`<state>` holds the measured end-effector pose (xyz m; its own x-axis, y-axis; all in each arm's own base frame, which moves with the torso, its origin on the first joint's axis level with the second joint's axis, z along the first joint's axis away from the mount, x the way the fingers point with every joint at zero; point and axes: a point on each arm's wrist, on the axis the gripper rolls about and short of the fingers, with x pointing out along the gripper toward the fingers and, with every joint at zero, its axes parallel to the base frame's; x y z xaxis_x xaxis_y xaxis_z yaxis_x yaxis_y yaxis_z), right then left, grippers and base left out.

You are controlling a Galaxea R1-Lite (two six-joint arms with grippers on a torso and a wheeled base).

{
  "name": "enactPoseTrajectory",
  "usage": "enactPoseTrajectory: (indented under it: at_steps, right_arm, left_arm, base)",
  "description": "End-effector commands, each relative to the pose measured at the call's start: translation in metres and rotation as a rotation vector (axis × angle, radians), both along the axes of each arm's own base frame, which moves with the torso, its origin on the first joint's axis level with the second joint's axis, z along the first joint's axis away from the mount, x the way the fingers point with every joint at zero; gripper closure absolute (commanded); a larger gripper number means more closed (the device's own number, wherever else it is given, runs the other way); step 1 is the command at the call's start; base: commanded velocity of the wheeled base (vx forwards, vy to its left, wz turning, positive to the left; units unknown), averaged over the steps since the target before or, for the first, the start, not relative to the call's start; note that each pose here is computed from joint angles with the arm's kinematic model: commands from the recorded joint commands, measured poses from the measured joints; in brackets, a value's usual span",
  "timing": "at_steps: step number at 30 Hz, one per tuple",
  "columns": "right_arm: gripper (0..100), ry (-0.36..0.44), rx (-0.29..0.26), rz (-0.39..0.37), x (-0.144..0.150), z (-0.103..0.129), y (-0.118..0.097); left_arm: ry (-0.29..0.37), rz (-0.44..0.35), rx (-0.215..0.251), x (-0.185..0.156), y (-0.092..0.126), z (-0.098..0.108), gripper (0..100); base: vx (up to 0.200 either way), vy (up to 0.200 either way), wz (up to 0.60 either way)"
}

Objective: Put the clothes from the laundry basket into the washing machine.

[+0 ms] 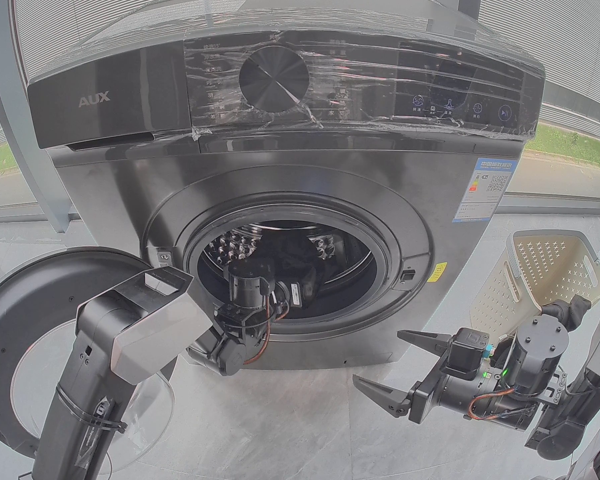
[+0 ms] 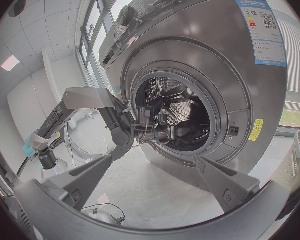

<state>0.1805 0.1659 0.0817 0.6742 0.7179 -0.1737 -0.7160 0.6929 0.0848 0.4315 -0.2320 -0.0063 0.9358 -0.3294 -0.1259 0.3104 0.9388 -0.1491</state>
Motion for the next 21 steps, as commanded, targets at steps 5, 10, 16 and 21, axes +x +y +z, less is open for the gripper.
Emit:
enactPoseTrajectory:
  at_steps: [5, 10, 16, 21]
  right_arm:
    - [0, -0.002, 0.002, 0.004, 0.000, 0.000, 0.001]
    - [0, -0.005, 0.004, 0.002, 0.000, 0.001, 0.001]
    - [0, -0.006, 0.005, 0.002, 0.000, 0.001, 0.001]
    - [0, -0.006, 0.005, 0.001, 0.000, 0.001, 0.000]
  left_arm:
    - [0.059, -0.061, 0.041, -0.015, -0.008, -0.015, 0]
    - [0.077, -0.061, 0.061, -0.014, -0.008, -0.026, 0]
    - [0.081, -0.059, 0.082, -0.013, -0.007, -0.033, 100]
    - [0.036, -0.041, 0.064, -0.005, -0.007, -0.022, 100]
  base:
    - [0.000, 0.000, 0.00]
    - [0.000, 0.000, 0.00]
    - [0.000, 0.000, 0.00]
    - [0.000, 0.000, 0.00]
